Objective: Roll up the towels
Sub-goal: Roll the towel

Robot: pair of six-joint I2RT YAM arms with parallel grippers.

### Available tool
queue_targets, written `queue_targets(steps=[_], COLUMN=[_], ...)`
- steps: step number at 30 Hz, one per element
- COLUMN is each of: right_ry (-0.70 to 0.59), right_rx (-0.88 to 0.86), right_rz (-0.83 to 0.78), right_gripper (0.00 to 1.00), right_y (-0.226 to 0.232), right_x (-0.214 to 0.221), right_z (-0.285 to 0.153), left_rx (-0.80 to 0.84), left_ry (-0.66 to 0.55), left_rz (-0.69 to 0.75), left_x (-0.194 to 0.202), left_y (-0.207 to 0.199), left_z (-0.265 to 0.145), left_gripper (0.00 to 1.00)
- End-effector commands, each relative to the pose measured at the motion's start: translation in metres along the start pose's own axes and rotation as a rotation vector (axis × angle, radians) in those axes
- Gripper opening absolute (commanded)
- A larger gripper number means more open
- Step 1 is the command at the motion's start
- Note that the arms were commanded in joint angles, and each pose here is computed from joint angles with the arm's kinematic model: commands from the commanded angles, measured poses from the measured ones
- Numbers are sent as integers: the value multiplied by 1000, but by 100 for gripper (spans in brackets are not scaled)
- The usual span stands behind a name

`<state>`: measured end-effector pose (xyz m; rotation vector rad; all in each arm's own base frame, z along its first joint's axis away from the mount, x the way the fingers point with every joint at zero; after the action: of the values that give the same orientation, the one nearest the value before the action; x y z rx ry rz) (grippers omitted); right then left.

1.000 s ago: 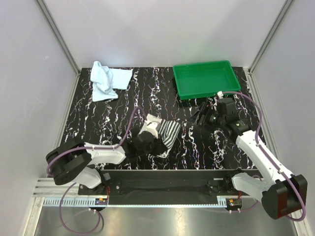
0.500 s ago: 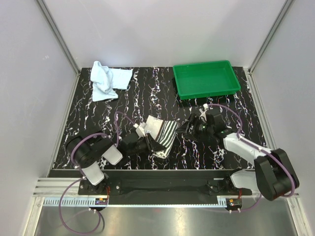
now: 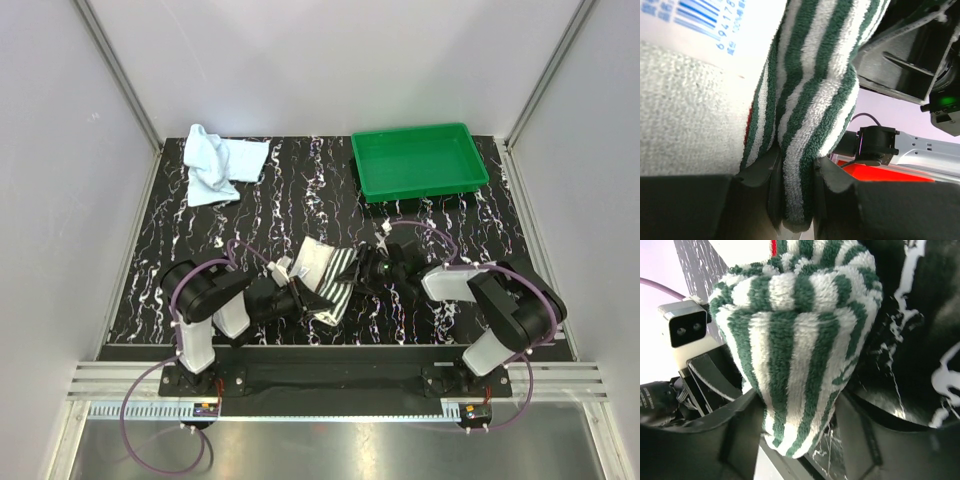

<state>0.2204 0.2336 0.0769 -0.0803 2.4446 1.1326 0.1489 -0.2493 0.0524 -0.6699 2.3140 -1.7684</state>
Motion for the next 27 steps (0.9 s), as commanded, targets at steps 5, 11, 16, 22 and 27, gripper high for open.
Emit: queue_targets(steps=[5,11,16,22,27], right_ry=[-23,27,87,157,213], right_rx=[4,112,240,392,472], right_rz=[-5,-6,-26,-57,-64], right_gripper=[39,25,24,24,24], right_y=[3,-4,-5,-2,4], right_x=[-1,0,-4,-3,-5], right_z=[20,19,13,6,3], left_rx=[-16,-145,-279,-480,-608], left_ry=[10,-54,-142,-270,-384], left_rz=[75,198,378,622,839], left_x=[4,-3,-10,-8,1], left_y=[-1,-2,-12,-40,-57], left_z=[-7,-13,-20,-32,-30], left_gripper=[25,59,83,92,92])
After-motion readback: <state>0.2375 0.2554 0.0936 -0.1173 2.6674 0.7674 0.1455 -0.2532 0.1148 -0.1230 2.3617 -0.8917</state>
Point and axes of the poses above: each gripper's point midway between its finger pads, its own z axis out along the fingers, its own y axis along the line the jaws close on, x = y × z, the point moved 6 cm from there along -z, back along the fingers, and after that the axes turned 15 degrees about -z, right-handed, at the moved point
